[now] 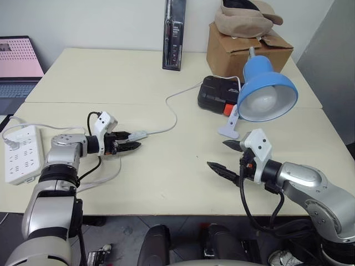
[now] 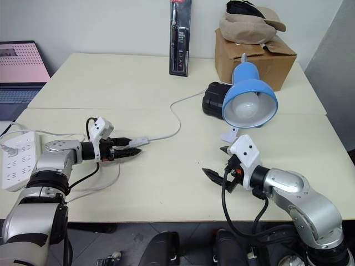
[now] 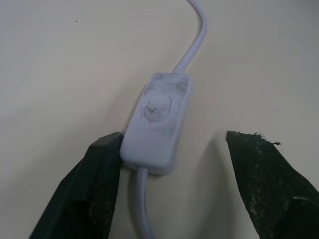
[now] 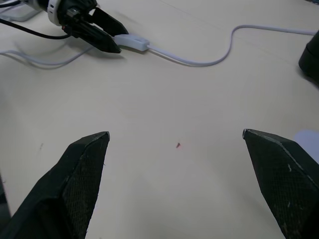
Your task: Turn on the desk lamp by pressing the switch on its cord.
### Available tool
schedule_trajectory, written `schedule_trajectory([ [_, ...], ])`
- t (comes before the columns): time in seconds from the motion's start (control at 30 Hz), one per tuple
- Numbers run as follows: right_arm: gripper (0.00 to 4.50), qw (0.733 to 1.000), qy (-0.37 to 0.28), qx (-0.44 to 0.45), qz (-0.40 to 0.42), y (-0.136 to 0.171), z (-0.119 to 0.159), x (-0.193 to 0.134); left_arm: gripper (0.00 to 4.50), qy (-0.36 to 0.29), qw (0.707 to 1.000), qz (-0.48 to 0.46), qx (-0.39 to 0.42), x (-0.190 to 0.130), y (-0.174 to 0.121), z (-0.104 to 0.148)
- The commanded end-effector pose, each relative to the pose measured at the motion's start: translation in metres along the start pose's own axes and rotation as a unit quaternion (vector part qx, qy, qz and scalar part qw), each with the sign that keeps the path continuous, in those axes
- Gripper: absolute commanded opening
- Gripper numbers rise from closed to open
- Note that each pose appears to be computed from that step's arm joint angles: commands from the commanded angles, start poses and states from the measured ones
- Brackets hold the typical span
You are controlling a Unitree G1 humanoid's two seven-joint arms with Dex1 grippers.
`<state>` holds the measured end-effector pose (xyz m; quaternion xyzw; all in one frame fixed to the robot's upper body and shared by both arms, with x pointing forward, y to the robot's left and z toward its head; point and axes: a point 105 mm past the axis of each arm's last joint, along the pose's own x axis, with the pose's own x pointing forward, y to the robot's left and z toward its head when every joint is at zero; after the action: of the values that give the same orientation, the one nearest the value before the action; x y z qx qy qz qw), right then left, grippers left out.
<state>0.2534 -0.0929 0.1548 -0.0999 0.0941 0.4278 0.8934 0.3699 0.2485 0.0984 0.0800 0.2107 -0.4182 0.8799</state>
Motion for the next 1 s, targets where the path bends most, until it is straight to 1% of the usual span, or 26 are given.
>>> schedule_trajectory([
  [0.03, 4.50, 1.000, -0.026, -0.014, 0.002, 0.001, 0.014, -0.004, 2.25, 0.004, 1.000, -0.002, 0.011, -0.006, 0.001, 0.004],
  [0.13, 4.50, 1.000, -0.027, -0.013, 0.003, 0.001, 0.015, -0.003, 1.62, 0.000, 1.000, -0.008, 0.014, -0.005, -0.002, 0.005],
  [0.17, 4.50, 1.000, -0.027, -0.013, 0.003, 0.000, 0.015, -0.003, 1.30, -0.002, 1.000, -0.011, 0.015, -0.004, -0.003, 0.006],
  [0.2, 4.50, 1.000, -0.027, -0.013, 0.003, 0.000, 0.014, -0.003, 1.14, -0.007, 1.000, -0.017, 0.020, -0.003, -0.006, 0.008],
  [0.23, 4.50, 1.000, -0.027, -0.013, 0.002, 0.000, 0.014, -0.003, 1.10, -0.010, 0.999, -0.022, 0.027, -0.002, -0.008, 0.010],
  [0.3, 4.50, 1.000, -0.027, -0.011, 0.002, -0.001, 0.014, -0.003, 1.09, -0.015, 0.999, -0.028, 0.038, 0.000, -0.012, 0.014],
  [0.4, 4.50, 1.000, -0.029, 0.001, -0.006, -0.003, 0.013, -0.004, 1.09, -0.043, 0.996, -0.033, 0.074, 0.004, -0.021, 0.034],
  [0.43, 4.50, 0.999, -0.033, 0.018, -0.013, -0.004, 0.011, -0.005, 1.09, -0.065, 0.993, -0.039, 0.088, 0.008, -0.028, 0.050],
  [0.47, 4.50, 0.999, -0.035, 0.031, -0.017, -0.005, 0.010, -0.006, 1.09, -0.079, 0.991, -0.043, 0.096, 0.010, -0.034, 0.060],
  [0.53, 4.50, 0.997, -0.037, 0.068, -0.027, -0.005, 0.003, -0.007, 1.09, -0.088, 0.984, -0.066, 0.142, 0.018, -0.053, 0.078],
  [0.63, 4.50, 0.995, -0.033, 0.092, -0.031, -0.004, -0.002, -0.006, 1.09, -0.091, 0.979, -0.079, 0.164, 0.026, -0.068, 0.089],
  [0.7, 4.50, 0.988, -0.039, 0.141, -0.038, -0.001, -0.009, -0.001, 1.09, -0.091, 0.972, -0.103, 0.191, 0.046, -0.093, 0.101],
  [0.77, 4.50, 0.978, -0.069, 0.190, -0.046, 0.000, -0.012, 0.005, 1.09, -0.089, 0.967, -0.115, 0.208, 0.065, -0.115, 0.107],
  [0.83, 4.50, 0.972, -0.096, 0.207, -0.056, 0.000, -0.009, 0.010, 1.09, -0.083, 0.965, -0.118, 0.220, 0.076, -0.126, 0.107],
  [0.87, 4.50, 0.967, -0.095, 0.227, -0.065, -0.001, -0.013, 0.013, 1.09, -0.086, 0.965, -0.118, 0.219, 0.080, -0.129, 0.108],
  [0.93, 4.50, 0.952, -0.104, 0.274, -0.084, -0.003, -0.017, 0.019, 1.09, -0.096, 0.965, -0.116, 0.216, 0.090, -0.137, 0.112],
  [1.0, 4.50, 0.933, -0.104, 0.335, -0.077, 0.001, -0.021, 0.026, 1.09, -0.101, 0.968, -0.105, 0.205, 0.100, -0.139, 0.114],
])
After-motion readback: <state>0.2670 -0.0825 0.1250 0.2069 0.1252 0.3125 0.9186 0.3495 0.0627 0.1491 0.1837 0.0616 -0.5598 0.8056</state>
